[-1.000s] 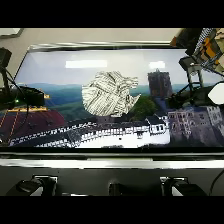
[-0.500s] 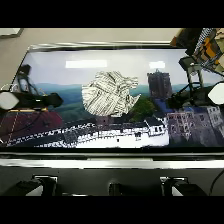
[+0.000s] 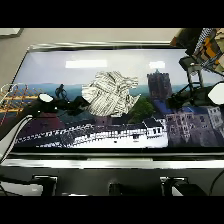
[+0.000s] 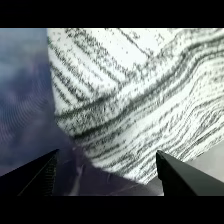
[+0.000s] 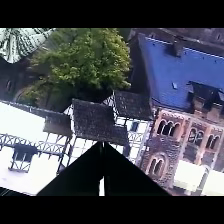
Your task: Fold the clothes and pants, and hang the long-sleeved shirts on hangers.
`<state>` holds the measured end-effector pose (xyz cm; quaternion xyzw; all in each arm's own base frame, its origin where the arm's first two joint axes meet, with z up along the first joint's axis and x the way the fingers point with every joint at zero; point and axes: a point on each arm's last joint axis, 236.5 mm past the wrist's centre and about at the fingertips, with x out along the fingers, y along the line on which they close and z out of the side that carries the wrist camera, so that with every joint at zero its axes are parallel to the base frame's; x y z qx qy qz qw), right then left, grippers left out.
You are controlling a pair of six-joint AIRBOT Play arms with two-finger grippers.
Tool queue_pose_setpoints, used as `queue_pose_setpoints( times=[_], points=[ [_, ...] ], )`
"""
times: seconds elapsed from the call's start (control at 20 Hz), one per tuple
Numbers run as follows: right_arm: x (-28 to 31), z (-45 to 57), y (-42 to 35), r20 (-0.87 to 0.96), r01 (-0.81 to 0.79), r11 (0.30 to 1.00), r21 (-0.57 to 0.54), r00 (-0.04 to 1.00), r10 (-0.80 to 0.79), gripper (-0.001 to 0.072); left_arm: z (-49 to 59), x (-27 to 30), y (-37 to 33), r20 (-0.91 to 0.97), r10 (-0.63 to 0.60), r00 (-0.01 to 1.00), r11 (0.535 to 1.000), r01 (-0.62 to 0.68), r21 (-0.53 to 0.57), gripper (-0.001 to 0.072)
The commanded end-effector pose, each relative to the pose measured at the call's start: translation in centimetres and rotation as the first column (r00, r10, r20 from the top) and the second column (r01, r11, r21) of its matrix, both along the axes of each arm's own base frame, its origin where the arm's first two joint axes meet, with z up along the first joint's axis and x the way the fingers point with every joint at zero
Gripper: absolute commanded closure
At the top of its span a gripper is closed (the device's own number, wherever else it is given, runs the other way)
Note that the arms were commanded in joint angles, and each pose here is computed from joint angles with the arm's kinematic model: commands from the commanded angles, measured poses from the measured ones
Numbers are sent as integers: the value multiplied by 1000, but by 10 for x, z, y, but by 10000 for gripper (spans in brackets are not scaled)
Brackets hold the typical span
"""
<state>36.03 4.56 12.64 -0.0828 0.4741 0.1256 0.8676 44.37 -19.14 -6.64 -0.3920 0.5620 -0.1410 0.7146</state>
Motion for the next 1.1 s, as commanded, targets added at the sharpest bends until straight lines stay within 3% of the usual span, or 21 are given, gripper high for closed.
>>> queue_pose_setpoints(
  times=[0.0, 0.1, 0.15, 0.2, 0.25, 0.3, 0.4, 0.45, 0.5, 0.6, 0.8, 0.9, 1.05],
  points=[
    [1, 1, 2, 6, -3, 1000, 9, 1000, 3, 678, -13, 13, -17, -19, 43, 999, 995, -45, -89, 58],
    [3, 4, 10, 14, 18, 998, 62, 1000, -18, 669, -12, 13, -18, -14, 41, 999, 995, -42, -87, 672],
    [7, 6, 12, 20, 48, 995, 91, 999, -50, 617, -12, 13, -18, -17, 45, 999, 995, -46, -90, 679],
    [12, 4, 11, 19, 103, 987, 121, 994, -106, 495, -12, 13, -19, -18, 43, 999, 995, -45, -91, 679],
    [18, -4, 2, -6, 211, 967, 143, 977, -212, 307, -12, 12, -19, -18, 42, 999, 995, -44, -91, 679],
    [26, -20, -10, -41, 355, 919, 171, 935, -353, 208, -12, 12, -19, -18, 42, 999, 995, -44, -91, 679],
    [37, -69, -17, -197, 642, 723, 255, 767, -611, 53, -12, 12, -19, -19, 41, 999, 995, -42, -92, 679],
    [40, -97, -10, -297, 726, 632, 270, 687, -663, 45, -12, 12, -19, -18, 38, 999, 995, -40, -92, 679],
    [47, -122, 6, -393, 755, 589, 289, 655, -646, 45, -12, 12, -19, -19, 39, 999, 995, -40, -92, 679],
    [70, -148, 54, -553, 768, 485, 418, 639, -535, 38, -12, 11, -19, -19, 37, 999, 995, -38, -93, 679],
    [120, -171, 78, -607, 793, 272, 545, 597, -524, 99, -12, 11, -20, -20, 37, 999, 995, -38, -93, 679],
    [136, -169, 94, -587, 744, 250, 620, 651, -482, 100, -12, 11, -20, -20, 36, 999, 995, -38, -93, 679],
    [132, -191, 106, -618, 749, 267, 607, 656, -434, 99, -12, 10, -20, -22, 34, 999, 995, -36, -94, 679]
  ],
)
